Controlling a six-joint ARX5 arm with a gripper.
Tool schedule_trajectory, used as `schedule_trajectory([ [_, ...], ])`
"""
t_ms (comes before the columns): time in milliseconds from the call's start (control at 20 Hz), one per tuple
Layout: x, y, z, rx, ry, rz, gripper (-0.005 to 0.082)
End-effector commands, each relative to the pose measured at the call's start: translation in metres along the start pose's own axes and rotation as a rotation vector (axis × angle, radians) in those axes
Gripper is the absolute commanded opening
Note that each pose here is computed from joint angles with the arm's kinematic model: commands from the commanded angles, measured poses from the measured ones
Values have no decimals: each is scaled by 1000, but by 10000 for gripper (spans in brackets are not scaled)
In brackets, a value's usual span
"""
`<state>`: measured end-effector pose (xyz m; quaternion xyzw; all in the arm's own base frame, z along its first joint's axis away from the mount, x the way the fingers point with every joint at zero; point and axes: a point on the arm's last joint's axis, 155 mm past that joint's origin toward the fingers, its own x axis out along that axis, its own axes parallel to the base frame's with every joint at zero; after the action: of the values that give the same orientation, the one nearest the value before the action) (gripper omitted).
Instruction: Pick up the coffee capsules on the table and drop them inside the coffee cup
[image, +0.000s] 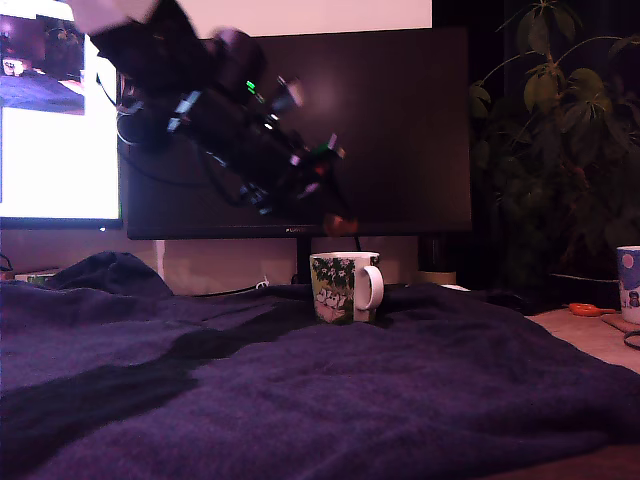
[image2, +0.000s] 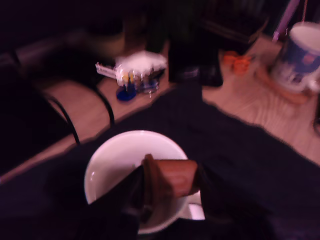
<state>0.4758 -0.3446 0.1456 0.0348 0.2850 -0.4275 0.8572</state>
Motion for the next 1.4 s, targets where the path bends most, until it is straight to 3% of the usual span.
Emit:
schedule_trajectory([
  [0, 9, 0, -5, -2, 39, -7, 183],
  [300, 19, 10, -19, -15, 138, 19, 184],
  [800, 20, 10, -19, -14, 135, 19, 186],
  [1050, 19, 11, -19, -15, 136, 24, 403],
  [1250, 20, 11, -19, -15, 136, 23, 401],
  [1350, 19, 11, -19, -14, 136, 23, 348],
])
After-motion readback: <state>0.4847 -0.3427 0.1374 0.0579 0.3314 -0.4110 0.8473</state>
